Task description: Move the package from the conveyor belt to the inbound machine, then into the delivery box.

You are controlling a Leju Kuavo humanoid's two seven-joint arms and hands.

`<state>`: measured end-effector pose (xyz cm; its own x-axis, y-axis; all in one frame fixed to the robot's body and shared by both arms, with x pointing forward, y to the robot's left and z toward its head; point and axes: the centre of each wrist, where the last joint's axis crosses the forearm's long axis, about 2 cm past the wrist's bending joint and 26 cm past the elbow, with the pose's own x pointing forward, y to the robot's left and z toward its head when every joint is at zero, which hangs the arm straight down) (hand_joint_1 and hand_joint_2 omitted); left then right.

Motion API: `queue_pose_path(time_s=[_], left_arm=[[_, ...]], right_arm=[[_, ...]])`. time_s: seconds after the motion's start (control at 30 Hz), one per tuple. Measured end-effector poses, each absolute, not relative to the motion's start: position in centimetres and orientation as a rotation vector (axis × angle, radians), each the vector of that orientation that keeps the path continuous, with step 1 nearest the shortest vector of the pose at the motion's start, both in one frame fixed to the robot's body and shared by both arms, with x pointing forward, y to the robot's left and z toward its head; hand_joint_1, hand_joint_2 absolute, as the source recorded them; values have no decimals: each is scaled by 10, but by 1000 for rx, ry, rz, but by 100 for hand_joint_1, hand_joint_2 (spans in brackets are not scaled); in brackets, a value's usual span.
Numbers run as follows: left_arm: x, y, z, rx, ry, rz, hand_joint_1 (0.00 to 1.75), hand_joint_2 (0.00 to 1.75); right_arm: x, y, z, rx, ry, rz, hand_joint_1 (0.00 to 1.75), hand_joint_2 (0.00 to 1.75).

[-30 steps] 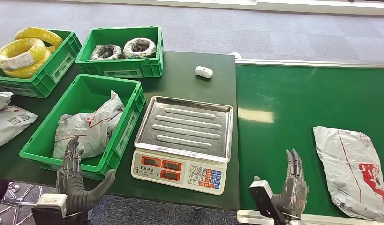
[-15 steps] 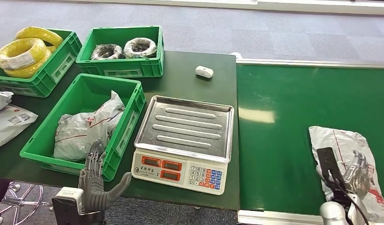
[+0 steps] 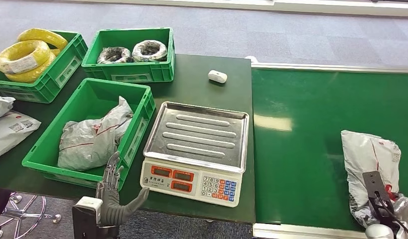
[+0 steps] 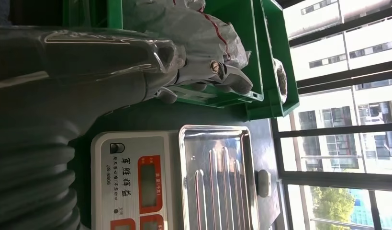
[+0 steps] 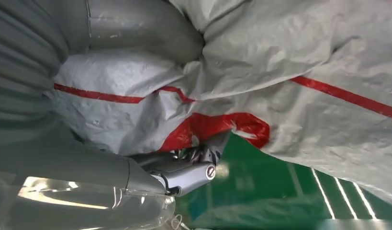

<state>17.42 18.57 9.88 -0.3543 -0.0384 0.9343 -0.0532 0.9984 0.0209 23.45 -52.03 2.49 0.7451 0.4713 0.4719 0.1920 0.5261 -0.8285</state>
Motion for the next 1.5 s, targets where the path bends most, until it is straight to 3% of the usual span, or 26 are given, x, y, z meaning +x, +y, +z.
queue_pose_path(time_s=[0.27, 0.57, 0.73, 1.0, 1.13, 1.3, 1.5], left_arm=[[174, 186, 96, 91, -1919, 9, 0, 175], [176, 186, 96, 107, -1936, 19, 0, 175], [186, 185, 101, 77, -1981, -22, 0, 175], [203, 190, 107, 75, -2032, -59, 0, 175], [208, 196, 108, 102, -2035, -41, 0, 175], [216, 202, 109, 138, -2040, -22, 0, 175], [223, 203, 111, 215, -2073, -50, 0, 175]], right_arm=[[253, -515, 35, -912, -892, 214, 175, 175], [304, -459, 86, -966, -1463, 206, 175, 175], [329, -387, 125, -1020, -1802, 472, 175, 175], [362, -249, 168, -788, -2002, 986, 174, 175], [370, -210, 179, -722, -2028, 1102, 0, 175], [378, -180, 180, -649, -2031, 1170, 0, 175], [376, -168, 166, -338, -2041, 1100, 0, 175]])
